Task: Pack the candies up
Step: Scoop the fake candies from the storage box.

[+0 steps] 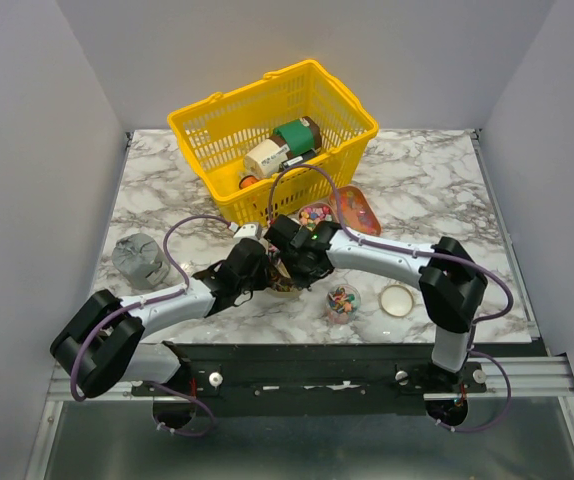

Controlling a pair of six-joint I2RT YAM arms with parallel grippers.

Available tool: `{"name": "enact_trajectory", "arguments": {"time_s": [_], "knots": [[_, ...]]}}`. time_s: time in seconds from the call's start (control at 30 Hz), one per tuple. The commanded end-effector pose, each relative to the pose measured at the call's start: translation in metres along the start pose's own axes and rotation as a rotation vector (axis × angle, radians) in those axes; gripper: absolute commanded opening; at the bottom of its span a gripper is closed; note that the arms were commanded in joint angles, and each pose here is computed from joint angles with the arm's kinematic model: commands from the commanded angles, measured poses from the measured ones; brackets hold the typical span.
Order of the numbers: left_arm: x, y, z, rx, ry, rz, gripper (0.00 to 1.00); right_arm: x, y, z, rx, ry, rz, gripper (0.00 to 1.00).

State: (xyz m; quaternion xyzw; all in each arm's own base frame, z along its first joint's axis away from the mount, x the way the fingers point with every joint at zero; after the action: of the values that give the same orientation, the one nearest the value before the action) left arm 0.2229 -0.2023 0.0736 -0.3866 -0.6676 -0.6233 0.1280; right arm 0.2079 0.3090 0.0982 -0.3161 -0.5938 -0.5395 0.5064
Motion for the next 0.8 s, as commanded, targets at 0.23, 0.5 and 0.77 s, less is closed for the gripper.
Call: {"name": "enact_trajectory", "arguments": {"time_s": [0.23, 0.5, 0.77], "knots": [[0.004, 0.004, -0.012, -0.027, -0.065, -0.002, 0.00, -0.051, 0.017, -0.026, -0.030, -0.191, -0.111, 0.01], [0.004, 0.006, -0.009, -0.029, -0.039, -0.003, 0.01, -0.037, 0.016, -0.026, -0.003, -0.203, -0.058, 0.01], [0.006, 0.008, -0.005, -0.026, -0.016, -0.011, 0.15, 0.001, -0.006, -0.027, 0.101, -0.092, 0.086, 0.01]]}}
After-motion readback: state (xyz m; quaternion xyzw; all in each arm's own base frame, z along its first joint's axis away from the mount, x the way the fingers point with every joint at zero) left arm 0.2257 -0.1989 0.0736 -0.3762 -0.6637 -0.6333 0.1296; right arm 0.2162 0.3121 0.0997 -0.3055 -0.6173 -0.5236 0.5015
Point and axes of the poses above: each gripper's point midway between its finger pads, its own x axis back along the fingers, its own z axis along the line the jaws close on, y = z × x, the point moved 4 cm from there along x, back along the fingers, and after that the axes turned 15 degrees about -x, right-handed, at the moved point
